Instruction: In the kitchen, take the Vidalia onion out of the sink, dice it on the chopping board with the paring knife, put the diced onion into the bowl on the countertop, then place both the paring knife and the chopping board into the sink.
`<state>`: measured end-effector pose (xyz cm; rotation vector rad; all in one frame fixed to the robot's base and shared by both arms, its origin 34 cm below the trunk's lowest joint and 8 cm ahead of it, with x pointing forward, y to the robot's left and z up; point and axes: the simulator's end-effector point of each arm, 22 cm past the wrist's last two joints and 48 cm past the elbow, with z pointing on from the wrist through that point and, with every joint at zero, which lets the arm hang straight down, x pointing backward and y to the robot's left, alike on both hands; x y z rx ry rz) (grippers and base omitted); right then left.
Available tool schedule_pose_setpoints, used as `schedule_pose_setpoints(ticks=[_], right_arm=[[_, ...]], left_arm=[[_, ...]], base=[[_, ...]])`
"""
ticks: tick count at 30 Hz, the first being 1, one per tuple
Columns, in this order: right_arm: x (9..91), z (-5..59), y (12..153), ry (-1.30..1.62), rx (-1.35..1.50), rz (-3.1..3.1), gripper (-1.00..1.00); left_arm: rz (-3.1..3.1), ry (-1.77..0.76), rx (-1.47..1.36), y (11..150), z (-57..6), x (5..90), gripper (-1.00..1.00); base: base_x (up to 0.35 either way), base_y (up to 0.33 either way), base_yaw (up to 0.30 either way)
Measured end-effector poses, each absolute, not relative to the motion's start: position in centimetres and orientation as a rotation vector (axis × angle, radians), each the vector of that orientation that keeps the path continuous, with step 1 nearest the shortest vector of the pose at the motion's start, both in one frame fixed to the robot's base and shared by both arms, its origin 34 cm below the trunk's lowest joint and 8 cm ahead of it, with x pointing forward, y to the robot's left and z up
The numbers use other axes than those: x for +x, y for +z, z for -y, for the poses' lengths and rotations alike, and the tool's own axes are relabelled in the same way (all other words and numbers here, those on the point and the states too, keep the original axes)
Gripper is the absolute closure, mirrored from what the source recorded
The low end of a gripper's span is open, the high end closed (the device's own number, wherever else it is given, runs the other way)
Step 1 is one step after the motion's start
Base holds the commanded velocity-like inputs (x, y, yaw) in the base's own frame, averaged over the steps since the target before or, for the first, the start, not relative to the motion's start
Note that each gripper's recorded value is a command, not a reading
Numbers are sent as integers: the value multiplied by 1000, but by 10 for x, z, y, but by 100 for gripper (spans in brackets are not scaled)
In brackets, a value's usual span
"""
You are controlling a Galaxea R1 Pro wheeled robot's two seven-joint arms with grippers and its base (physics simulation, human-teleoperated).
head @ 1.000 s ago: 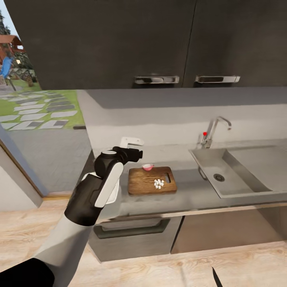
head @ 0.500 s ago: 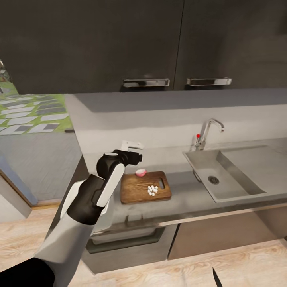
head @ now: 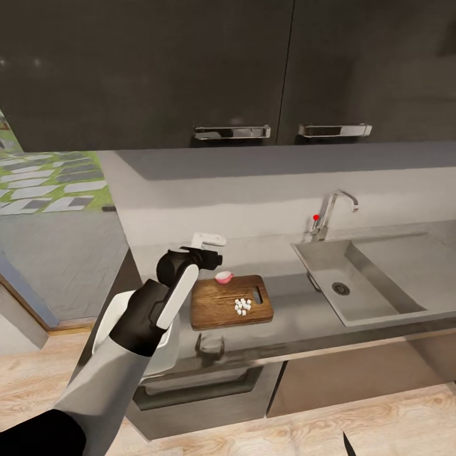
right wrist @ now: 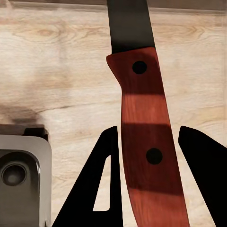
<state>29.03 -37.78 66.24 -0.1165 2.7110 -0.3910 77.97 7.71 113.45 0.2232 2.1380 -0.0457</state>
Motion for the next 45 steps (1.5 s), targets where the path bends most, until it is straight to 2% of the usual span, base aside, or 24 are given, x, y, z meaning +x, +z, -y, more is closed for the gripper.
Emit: schedule_pose_setpoints(ticks=[16, 33, 45], right_arm=[[273, 387, 665, -424, -126, -2741, 100], [209, 394, 660, -398, -78, -2956, 100], [205, 395, 659, -402, -47, -2976, 100]], left_arm=[[-2153, -41, 207, 1121, -79, 783, -100], [-2183, -30, 211, 1107, -80, 782, -100], [-2183, -30, 211, 1107, -80, 782, -100]], base=[[151, 0, 0], [6, 0, 0], [0, 0, 0]])
